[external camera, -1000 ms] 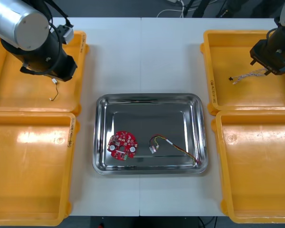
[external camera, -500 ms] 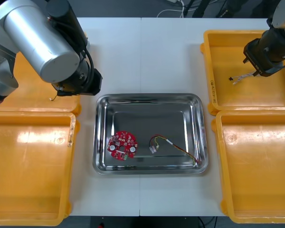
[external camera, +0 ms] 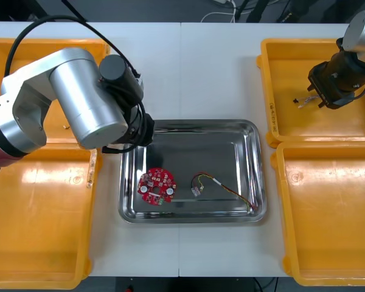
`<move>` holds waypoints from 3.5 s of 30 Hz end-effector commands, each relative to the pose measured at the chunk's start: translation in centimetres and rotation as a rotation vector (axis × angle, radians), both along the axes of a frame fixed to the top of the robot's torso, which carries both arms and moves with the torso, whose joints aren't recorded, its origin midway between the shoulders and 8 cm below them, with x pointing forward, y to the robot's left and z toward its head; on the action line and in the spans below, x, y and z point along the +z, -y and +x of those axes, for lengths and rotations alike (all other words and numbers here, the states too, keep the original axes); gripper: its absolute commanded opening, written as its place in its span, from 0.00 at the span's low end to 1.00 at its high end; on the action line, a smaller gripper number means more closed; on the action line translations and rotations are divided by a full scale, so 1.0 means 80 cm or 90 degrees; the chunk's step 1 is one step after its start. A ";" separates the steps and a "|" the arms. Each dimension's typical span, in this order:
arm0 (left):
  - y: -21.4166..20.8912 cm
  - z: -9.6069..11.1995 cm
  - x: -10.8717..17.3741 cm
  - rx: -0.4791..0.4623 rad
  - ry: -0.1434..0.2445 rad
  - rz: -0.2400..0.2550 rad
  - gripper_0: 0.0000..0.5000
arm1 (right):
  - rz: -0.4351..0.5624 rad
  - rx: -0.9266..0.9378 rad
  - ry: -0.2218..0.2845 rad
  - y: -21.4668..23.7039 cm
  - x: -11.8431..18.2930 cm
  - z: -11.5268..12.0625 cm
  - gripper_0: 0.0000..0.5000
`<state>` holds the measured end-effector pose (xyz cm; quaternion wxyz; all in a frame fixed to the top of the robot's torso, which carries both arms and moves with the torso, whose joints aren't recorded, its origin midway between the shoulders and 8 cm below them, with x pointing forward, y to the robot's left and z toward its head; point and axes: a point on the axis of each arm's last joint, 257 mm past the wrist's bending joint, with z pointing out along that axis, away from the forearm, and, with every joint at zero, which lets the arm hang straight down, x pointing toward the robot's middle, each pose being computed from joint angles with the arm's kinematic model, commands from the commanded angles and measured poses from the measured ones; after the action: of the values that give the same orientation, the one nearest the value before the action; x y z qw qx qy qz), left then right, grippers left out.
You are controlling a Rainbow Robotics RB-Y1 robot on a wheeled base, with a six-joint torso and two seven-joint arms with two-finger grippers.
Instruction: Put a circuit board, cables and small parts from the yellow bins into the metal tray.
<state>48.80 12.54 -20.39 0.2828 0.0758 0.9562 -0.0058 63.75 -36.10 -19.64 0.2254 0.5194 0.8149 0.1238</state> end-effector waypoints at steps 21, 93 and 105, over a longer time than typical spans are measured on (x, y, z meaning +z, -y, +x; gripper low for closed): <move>0.082 0.031 -0.035 0.030 0.037 -0.090 0.00 | 0.021 -0.015 0.036 -0.013 0.012 0.021 1.00; -0.078 0.055 0.113 0.060 0.000 -0.086 1.00 | 0.002 0.000 -0.015 -0.012 -0.028 0.001 0.00; -0.146 0.079 0.117 0.051 -0.010 -0.044 1.00 | -0.039 0.093 -0.067 -0.017 0.061 -0.022 0.00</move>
<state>53.40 21.64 -15.05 0.2452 -0.0288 0.9675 -0.0553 61.87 -33.00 -17.39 0.1620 0.5056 0.8400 0.1117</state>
